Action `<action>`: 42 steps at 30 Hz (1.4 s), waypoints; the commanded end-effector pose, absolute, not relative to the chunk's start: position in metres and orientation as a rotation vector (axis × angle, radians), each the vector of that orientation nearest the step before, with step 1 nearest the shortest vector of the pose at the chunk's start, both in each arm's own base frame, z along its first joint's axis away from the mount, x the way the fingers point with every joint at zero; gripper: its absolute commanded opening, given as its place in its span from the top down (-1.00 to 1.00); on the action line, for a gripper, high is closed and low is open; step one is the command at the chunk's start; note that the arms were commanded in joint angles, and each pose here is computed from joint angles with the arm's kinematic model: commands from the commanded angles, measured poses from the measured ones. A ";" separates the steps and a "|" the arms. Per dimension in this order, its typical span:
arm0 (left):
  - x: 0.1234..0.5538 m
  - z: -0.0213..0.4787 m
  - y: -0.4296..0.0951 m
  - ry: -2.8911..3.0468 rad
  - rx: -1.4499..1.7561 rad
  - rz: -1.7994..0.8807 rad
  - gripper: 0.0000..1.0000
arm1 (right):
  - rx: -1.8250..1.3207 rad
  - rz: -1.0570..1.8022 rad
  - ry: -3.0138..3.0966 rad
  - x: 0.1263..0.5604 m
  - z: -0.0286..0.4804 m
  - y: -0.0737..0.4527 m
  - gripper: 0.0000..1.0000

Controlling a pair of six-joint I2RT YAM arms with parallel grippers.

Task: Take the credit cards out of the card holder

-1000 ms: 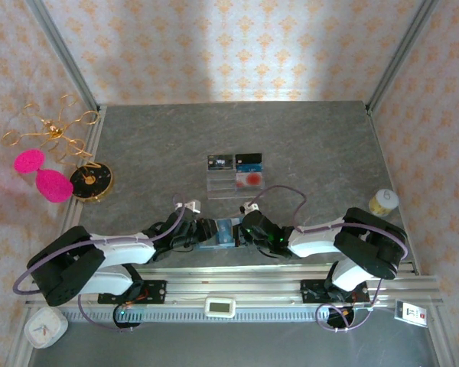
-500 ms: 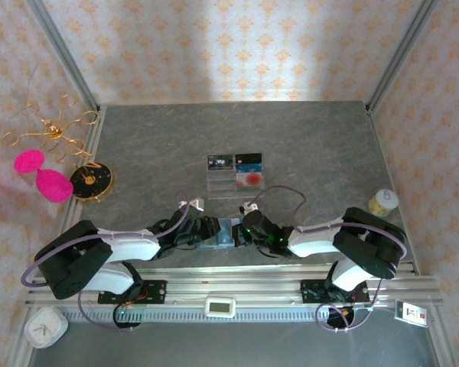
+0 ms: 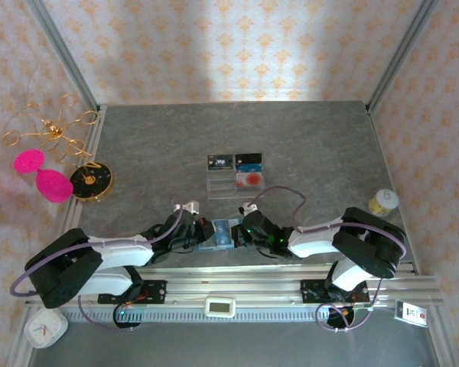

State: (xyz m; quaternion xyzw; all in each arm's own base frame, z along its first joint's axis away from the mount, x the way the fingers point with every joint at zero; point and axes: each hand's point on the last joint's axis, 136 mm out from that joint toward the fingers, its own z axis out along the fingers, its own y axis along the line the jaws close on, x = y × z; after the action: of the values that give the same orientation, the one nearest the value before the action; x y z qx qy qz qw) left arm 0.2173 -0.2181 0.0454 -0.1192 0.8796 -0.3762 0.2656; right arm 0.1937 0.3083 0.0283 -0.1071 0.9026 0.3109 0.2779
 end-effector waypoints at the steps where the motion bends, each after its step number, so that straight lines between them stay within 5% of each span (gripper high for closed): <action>1: 0.220 0.050 -0.205 2.321 -0.283 -0.963 1.00 | -0.277 0.736 2.516 0.182 0.001 0.288 1.00; 8: 0.213 0.068 -0.216 2.275 -0.137 -1.059 1.00 | -0.253 0.720 2.502 0.185 0.006 0.285 0.95; 13: 0.210 0.073 -0.216 2.253 -0.103 -1.073 1.00 | -0.265 0.745 2.454 0.189 0.019 0.288 0.68; 22: 0.205 0.060 -0.224 2.292 -0.125 -1.145 1.00 | -0.345 0.796 2.472 0.180 0.013 0.308 0.71; 27: 0.205 0.060 -0.224 2.294 -0.149 -1.161 0.61 | -0.344 0.763 2.494 0.180 0.004 0.307 0.74; 33: 0.203 0.057 -0.228 2.304 -0.151 -1.179 0.52 | -0.363 0.728 2.510 0.178 -0.004 0.310 0.73; 36: 0.200 0.054 -0.230 2.317 -0.141 -1.181 0.63 | -0.359 0.717 2.515 0.178 -0.006 0.308 0.75; 38: 0.200 0.050 -0.229 2.335 -0.139 -1.165 0.99 | -0.339 0.701 2.513 0.180 -0.005 0.306 0.77; 42: 0.203 0.053 -0.219 2.341 -0.145 -1.074 1.00 | -0.295 0.634 2.516 0.183 -0.007 0.292 0.81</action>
State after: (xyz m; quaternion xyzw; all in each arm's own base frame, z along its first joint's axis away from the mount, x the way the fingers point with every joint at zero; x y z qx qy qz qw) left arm 0.2022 -0.2204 0.0453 -0.0662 0.8702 -0.4106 0.2640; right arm 0.1946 0.3240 0.0283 -0.1131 0.8976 0.3068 0.2957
